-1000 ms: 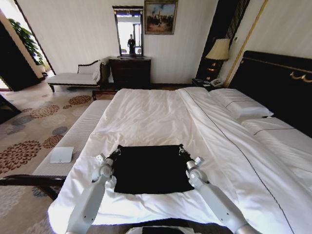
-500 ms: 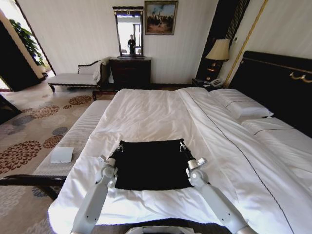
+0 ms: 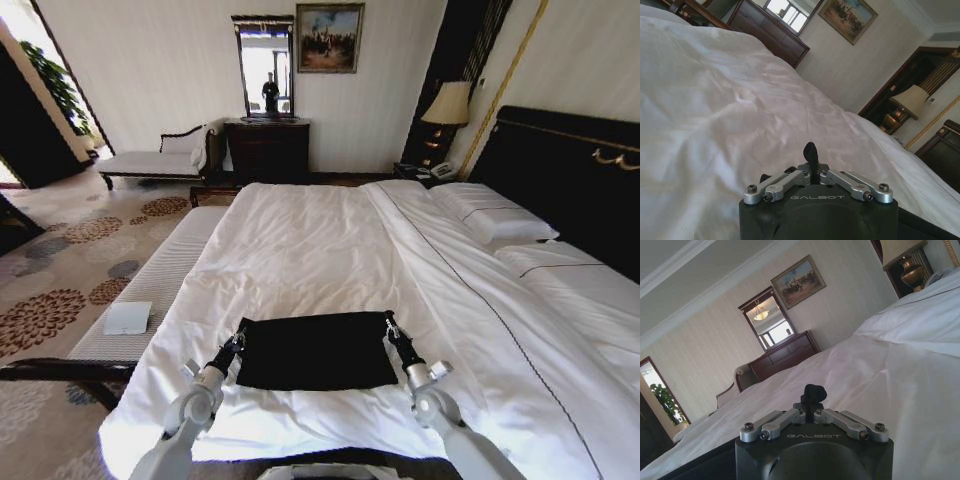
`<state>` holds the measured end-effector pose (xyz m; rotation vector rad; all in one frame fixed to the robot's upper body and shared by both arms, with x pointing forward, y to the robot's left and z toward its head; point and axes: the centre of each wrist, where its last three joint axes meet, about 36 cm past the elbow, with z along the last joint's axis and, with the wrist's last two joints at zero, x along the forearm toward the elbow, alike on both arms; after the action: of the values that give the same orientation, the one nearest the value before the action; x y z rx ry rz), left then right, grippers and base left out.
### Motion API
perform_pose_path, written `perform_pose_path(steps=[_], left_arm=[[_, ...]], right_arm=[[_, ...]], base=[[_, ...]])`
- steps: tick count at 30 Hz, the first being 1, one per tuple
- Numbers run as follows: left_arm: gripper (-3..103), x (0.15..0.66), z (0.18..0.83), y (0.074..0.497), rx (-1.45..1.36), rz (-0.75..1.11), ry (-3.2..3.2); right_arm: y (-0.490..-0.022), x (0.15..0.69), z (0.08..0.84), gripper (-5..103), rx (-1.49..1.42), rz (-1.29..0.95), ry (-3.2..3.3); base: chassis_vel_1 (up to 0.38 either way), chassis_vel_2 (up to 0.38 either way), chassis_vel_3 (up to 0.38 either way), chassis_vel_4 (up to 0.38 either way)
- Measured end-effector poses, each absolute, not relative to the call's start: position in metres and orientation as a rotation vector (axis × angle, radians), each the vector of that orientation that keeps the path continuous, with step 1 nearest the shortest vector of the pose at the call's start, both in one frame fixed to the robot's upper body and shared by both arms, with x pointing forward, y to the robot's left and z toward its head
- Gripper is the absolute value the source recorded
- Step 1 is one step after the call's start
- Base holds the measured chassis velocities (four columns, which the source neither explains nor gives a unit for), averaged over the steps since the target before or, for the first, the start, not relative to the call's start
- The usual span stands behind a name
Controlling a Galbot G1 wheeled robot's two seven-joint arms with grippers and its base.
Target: Fold the clothes on the bed.
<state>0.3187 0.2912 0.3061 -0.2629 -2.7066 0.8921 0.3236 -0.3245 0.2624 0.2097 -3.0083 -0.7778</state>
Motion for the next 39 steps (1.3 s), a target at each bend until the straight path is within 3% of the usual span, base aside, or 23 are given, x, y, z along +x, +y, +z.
perform_pose_path(steps=[13,15,16,20,22,25,27,29,33,35,36,38,39], left_arm=[[0,0.281,0.298,0.278,-0.196,0.793,-2.718],[10,0.280,0.303,0.277,-0.174,0.769,-2.740],[10,0.280,0.303,0.277,-0.174,0.769,-2.740],[27,0.273,0.336,0.277,-0.198,0.717,-2.818],[32,0.269,0.347,0.278,-0.214,0.705,-2.836],[48,0.264,0.380,0.278,-0.258,0.684,-2.888],[48,0.267,0.388,0.276,-0.266,0.687,-2.891],[59,0.282,0.401,0.269,-0.281,0.681,-2.874],[70,0.297,0.398,0.255,-0.275,0.617,-2.833],[81,0.303,0.386,0.244,-0.236,0.547,-2.791],[86,0.306,0.381,0.240,-0.211,0.500,-2.766],[86,0.308,0.377,0.238,-0.190,0.456,-2.744],[92,0.310,0.373,0.235,-0.167,0.389,-2.719]], right_arm=[[-0.318,0.274,0.238,1,0.150,-0.689,-2.987],[-0.318,0.276,0.238,0,0.127,-0.683,-2.991],[-0.318,0.276,0.238,0,0.127,-0.683,-2.991],[-0.317,0.278,0.264,21,0.151,-0.708,-3.050],[-0.316,0.277,0.274,21,0.148,-0.718,-3.065],[-0.311,0.274,0.302,37,0.096,-0.727,-3.102],[-0.309,0.274,0.309,43,0.058,-0.719,-3.105],[-0.303,0.279,0.322,53,-0.030,-0.694,-3.091],[-0.296,0.296,0.329,65,-0.044,-0.686,-3.063],[-0.290,0.313,0.326,76,0.002,-0.653,-3.005],[-0.288,0.320,0.327,76,0.017,-0.626,-2.947],[-0.287,0.324,0.328,80,0.023,-0.607,-2.905],[-0.285,0.331,0.332,86,0.027,-0.570,-2.836]], base=[[0.000,0.000,0.000,0.000],[0.000,0.000,0.000,0.000],[0.000,0.000,0.000,0.000],[0.000,0.000,0.000,0.000],[0.000,0.000,0.000,0.000],[0.000,0.000,0.000,0.000],[0.000,0.000,0.000,0.000],[0.000,0.000,0.000,0.000],[0.000,0.000,0.000,0.000],[0.000,0.000,0.000,0.000],[0.000,0.000,0.000,0.000],[0.000,0.000,0.000,0.000],[0.000,0.000,0.000,0.000]])
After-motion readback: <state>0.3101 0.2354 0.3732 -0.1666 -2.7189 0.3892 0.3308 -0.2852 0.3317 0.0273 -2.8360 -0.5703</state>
